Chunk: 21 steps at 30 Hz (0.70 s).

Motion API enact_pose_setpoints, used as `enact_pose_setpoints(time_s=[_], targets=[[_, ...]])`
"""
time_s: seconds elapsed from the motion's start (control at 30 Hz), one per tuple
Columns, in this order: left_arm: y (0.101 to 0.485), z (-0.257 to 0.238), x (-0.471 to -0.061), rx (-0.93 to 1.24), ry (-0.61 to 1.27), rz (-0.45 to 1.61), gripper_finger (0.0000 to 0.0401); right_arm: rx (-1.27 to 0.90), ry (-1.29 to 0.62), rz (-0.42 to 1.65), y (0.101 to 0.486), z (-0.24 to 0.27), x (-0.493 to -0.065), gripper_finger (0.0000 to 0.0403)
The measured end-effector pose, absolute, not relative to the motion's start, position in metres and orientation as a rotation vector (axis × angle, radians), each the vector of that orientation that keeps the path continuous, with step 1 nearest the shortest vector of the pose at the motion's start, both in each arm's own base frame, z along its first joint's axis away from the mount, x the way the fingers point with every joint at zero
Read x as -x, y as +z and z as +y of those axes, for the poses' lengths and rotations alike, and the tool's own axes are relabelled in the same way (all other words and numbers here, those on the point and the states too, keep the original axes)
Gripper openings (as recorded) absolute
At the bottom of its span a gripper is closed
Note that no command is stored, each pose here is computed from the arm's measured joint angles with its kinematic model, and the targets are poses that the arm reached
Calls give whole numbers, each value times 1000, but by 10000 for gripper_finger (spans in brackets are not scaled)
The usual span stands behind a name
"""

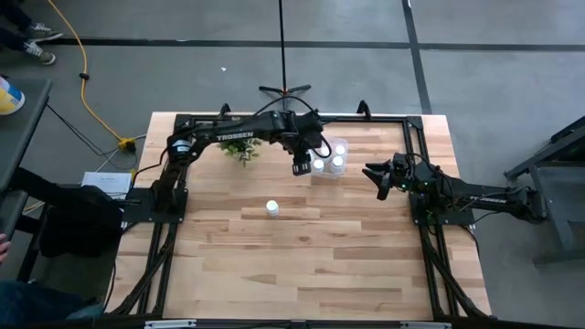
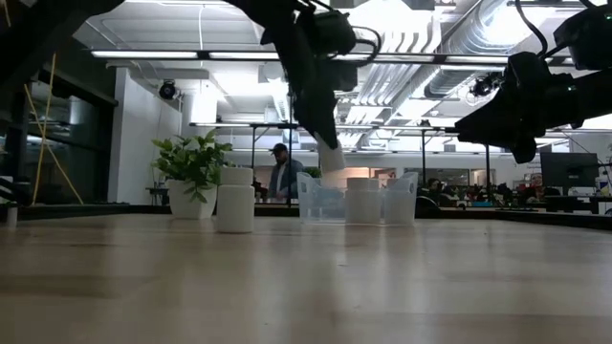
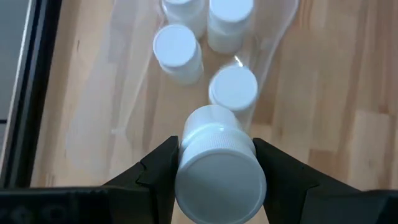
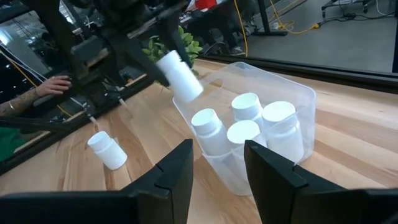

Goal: Pick and place pill bottles into a basket
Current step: Put the white pill bottle into the transparent container

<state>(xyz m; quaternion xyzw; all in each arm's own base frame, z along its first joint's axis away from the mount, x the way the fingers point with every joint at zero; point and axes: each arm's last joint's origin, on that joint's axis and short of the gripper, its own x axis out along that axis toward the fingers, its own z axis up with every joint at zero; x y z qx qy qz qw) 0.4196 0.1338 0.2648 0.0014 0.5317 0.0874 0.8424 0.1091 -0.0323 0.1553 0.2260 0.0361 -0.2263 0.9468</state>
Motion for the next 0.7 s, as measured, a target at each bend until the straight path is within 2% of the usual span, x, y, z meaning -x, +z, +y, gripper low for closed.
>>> enact_pose_setpoints(time_s=[0.7], targets=[[238, 136, -426, 12, 170, 1204, 211, -460, -462, 78, 155, -32, -109, 134]])
